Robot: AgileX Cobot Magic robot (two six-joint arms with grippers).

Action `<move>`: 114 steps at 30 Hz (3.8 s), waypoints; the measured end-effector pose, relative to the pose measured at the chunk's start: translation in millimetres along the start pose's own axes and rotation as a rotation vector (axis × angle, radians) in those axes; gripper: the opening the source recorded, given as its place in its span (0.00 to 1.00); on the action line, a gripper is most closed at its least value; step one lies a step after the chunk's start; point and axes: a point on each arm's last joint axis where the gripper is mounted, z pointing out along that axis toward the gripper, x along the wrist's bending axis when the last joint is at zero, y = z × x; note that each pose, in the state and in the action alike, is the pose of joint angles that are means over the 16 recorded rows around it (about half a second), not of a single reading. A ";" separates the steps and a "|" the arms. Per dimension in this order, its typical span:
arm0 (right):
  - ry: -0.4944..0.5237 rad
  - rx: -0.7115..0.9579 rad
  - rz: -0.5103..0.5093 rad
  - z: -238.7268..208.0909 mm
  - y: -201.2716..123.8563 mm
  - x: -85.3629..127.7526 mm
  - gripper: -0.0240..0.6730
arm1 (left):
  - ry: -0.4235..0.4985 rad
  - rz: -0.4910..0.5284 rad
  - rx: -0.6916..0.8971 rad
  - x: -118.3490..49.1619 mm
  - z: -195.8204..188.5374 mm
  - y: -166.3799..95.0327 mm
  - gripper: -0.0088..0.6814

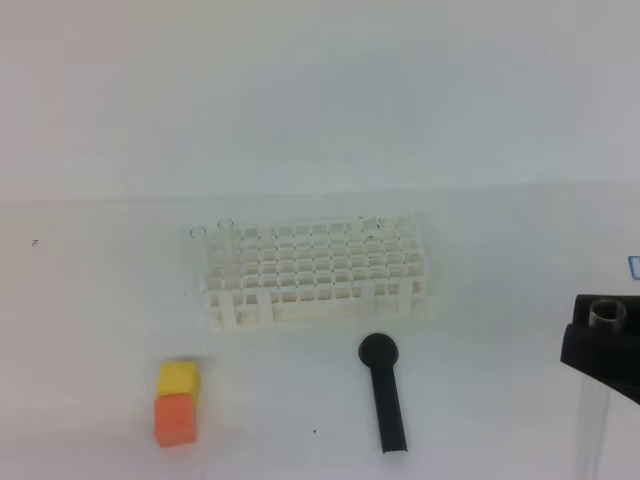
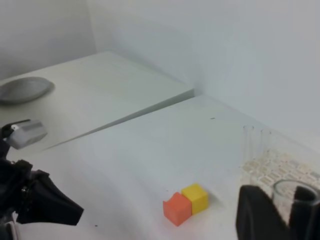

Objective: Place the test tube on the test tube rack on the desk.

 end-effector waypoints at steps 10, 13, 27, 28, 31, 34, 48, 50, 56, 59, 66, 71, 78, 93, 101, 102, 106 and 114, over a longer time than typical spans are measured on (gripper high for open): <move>-0.052 0.003 0.011 0.8 -4.7 -5.2 0.21 | 0.046 -0.023 -0.038 6.1 1.0 -2.5 0.01; -0.068 0.007 0.014 1.2 -7.4 -6.8 0.21 | 0.050 -0.022 -0.048 6.6 1.0 -2.1 0.01; -0.050 0.029 -0.011 2.3 -15.2 -5.6 0.21 | 0.159 -0.063 -0.113 13.4 -1.9 0.5 0.01; -0.048 0.029 -0.014 2.3 -15.3 -5.4 0.21 | 0.185 -0.073 -0.126 14.9 -2.6 1.0 0.01; -0.046 0.029 -0.021 2.3 -15.3 -5.3 0.21 | 0.277 -0.107 -0.171 20.2 -5.3 2.6 0.01; -0.048 0.029 -0.024 2.3 -15.3 -5.4 0.21 | 0.385 -0.145 -0.219 26.1 -8.8 3.9 0.01; -0.060 0.027 -0.026 2.2 -15.1 -6.6 0.21 | 0.707 -0.248 -0.335 41.3 -21.2 4.9 0.01; -0.062 0.027 -0.026 2.2 -15.0 -6.7 0.21 | 0.717 -0.251 -0.338 41.8 -21.7 4.8 0.01; -0.062 0.027 -0.021 2.2 -15.0 -6.7 0.21 | 0.725 -0.254 -0.341 42.1 -22.0 4.8 0.01; -0.061 0.027 -0.016 2.2 -15.1 -6.6 0.21 | 0.725 -0.254 -0.340 42.1 -22.0 4.8 0.01; -0.060 0.027 -0.004 2.3 -15.3 -6.5 0.21 | 0.725 -0.254 -0.340 42.1 -22.0 4.8 0.01; -0.052 0.004 0.010 2.8 -14.5 -6.0 0.21 | 0.725 -0.254 -0.340 42.1 -22.0 4.8 0.01; -0.042 -0.106 0.023 9.3 -19.7 -9.4 0.21 | 0.725 -0.254 -0.340 42.1 -22.0 4.8 0.01; -0.280 -0.092 -0.083 70.3 -57.1 -32.8 0.21 | 0.725 -0.254 -0.340 42.1 -22.0 4.8 0.01; -0.255 -0.084 -0.187 134.1 -54.1 -17.4 0.21 | 0.725 -0.254 -0.340 42.1 -22.0 4.8 0.01; -0.258 -0.103 -0.189 142.7 -52.7 -16.7 0.21 | 0.725 -0.254 -0.340 42.1 -22.0 4.8 0.01; -0.276 -0.185 -0.184 177.4 -48.7 -19.1 0.21 | 0.725 -0.254 -0.340 42.1 -22.0 4.8 0.01; -0.311 -0.257 -0.175 246.6 -54.5 -34.4 0.21 | 0.725 -0.254 -0.340 42.1 -22.0 4.8 0.01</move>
